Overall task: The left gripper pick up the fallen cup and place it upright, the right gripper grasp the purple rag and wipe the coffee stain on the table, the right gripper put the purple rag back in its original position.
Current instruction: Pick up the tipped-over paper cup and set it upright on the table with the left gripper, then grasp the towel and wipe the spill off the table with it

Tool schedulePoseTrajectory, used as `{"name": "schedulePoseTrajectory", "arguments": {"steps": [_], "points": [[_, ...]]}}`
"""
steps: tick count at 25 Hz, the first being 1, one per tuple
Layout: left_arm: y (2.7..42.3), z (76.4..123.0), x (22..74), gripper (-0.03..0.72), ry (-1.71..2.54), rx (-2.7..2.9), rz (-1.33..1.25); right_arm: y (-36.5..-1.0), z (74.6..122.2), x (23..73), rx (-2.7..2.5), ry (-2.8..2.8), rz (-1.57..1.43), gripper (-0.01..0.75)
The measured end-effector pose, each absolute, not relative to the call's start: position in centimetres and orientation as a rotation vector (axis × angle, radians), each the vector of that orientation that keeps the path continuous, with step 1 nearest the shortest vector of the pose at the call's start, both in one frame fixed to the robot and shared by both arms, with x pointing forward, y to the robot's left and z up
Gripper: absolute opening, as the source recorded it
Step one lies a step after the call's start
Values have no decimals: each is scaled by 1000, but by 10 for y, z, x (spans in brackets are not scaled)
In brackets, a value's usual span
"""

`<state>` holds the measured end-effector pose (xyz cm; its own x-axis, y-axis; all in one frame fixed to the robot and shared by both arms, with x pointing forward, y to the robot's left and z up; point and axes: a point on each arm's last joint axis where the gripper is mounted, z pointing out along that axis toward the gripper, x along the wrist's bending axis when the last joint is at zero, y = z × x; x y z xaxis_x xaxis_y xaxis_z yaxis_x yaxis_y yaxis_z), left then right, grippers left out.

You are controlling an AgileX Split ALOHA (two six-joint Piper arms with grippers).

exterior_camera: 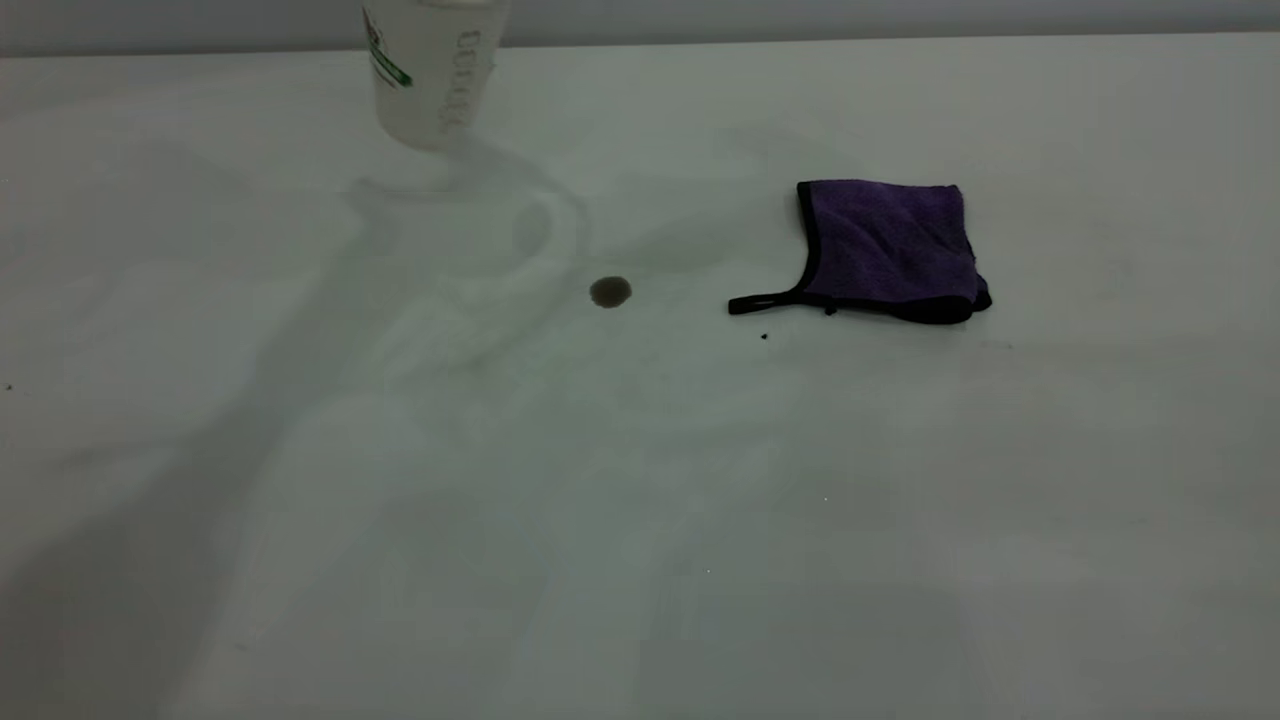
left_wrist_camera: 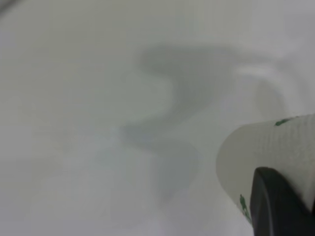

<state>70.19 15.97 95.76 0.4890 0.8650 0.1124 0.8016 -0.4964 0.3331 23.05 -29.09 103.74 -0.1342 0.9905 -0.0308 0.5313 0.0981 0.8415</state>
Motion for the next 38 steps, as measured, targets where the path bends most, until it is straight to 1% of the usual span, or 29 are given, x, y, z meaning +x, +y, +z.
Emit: {"name": "schedulePoseTrajectory", "arguments": {"steps": [3,7,11,15,19,21,23,27,29,32,34,35,38], "points": [[181,942,713,19,1482,2371,243,-291,1037,231,1498,1744,924,588],[199,911,725,19,1513,2272,143,-291,1037,231,1498,1744,924,588],[200,885,731,20,1523,2224,106,-291,1037,231,1498,1744,924,588],[200,868,734,32,1535,2202,112,-291,1037,231,1499,1744,924,588],[200,855,735,73,1549,2197,107,-291,1037,231,1499,1744,924,588],[200,852,735,123,1554,2199,100,-291,1037,231,1499,1744,924,588],[200,851,735,191,1552,2200,101,-291,1037,231,1499,1744,924,588],[199,855,735,389,1515,2216,102,-291,1037,231,1499,1744,924,588],[199,870,734,501,1484,2218,110,-291,1037,231,1498,1744,923,588],[198,914,732,641,1429,2198,157,-291,1037,231,1498,1744,923,588],[198,953,727,695,1382,2175,208,-291,1037,231,1498,1744,923,588],[198,969,724,706,1355,2172,225,-291,1037,231,1498,1744,923,588],[200,1023,707,700,1284,2171,280,-291,1037,231,1498,1744,923,588]]}}
